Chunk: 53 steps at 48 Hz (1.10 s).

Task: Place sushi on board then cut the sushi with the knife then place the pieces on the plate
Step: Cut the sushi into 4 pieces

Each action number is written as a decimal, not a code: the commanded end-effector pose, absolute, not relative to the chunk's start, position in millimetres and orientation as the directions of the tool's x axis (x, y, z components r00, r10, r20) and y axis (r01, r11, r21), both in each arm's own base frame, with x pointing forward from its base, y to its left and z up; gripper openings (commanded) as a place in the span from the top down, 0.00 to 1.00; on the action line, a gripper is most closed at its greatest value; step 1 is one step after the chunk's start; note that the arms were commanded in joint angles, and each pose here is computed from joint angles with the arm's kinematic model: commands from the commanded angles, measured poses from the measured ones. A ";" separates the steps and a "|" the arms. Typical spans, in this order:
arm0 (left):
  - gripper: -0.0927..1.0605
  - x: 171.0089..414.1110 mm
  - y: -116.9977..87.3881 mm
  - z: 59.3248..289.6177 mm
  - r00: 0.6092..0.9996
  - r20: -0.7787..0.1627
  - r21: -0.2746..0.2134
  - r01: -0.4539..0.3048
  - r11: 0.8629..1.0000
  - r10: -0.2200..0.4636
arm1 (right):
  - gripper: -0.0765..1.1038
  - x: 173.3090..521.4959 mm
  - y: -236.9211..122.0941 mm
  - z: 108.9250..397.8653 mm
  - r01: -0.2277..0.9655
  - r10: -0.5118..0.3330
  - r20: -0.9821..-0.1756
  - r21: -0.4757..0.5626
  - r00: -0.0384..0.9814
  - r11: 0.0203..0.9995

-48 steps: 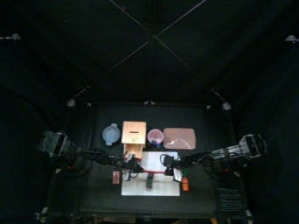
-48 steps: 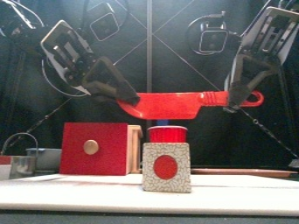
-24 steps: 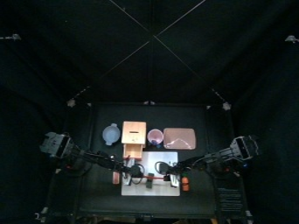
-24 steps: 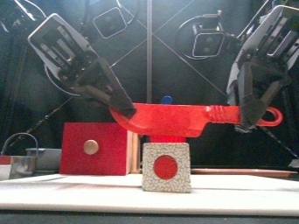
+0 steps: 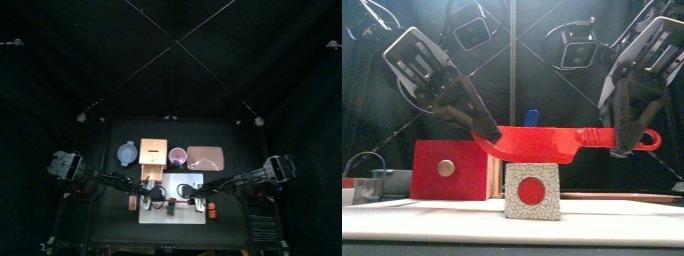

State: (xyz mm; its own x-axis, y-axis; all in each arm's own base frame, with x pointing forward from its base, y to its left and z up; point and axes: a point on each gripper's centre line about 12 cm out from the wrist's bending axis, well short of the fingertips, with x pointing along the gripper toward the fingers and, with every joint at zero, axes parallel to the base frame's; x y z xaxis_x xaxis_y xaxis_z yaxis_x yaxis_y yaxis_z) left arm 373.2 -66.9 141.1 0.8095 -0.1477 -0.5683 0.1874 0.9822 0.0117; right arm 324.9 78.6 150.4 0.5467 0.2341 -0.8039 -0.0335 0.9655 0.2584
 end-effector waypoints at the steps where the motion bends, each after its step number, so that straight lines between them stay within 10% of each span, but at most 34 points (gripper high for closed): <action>1: 0.62 382.0 -63.8 154.2 0.834 -0.532 0.021 0.181 0.983 -0.143 | 0.68 331.8 80.9 163.4 -0.049 0.241 -0.778 0.262 0.581 0.964; 53: 0.62 379.8 -70.6 140.4 0.810 -0.566 0.015 0.196 0.980 -0.153 | 0.69 335.1 80.9 153.1 -0.043 0.235 -0.795 0.255 0.559 0.966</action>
State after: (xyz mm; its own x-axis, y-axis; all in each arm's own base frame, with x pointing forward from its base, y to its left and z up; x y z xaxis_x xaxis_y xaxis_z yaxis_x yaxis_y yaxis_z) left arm 372.5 -70.3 132.7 0.7941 -0.1524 -0.5883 0.1967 0.9804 0.0115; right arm 328.1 79.2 141.8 0.5271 0.2294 -0.8183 -0.0293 0.9672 0.2523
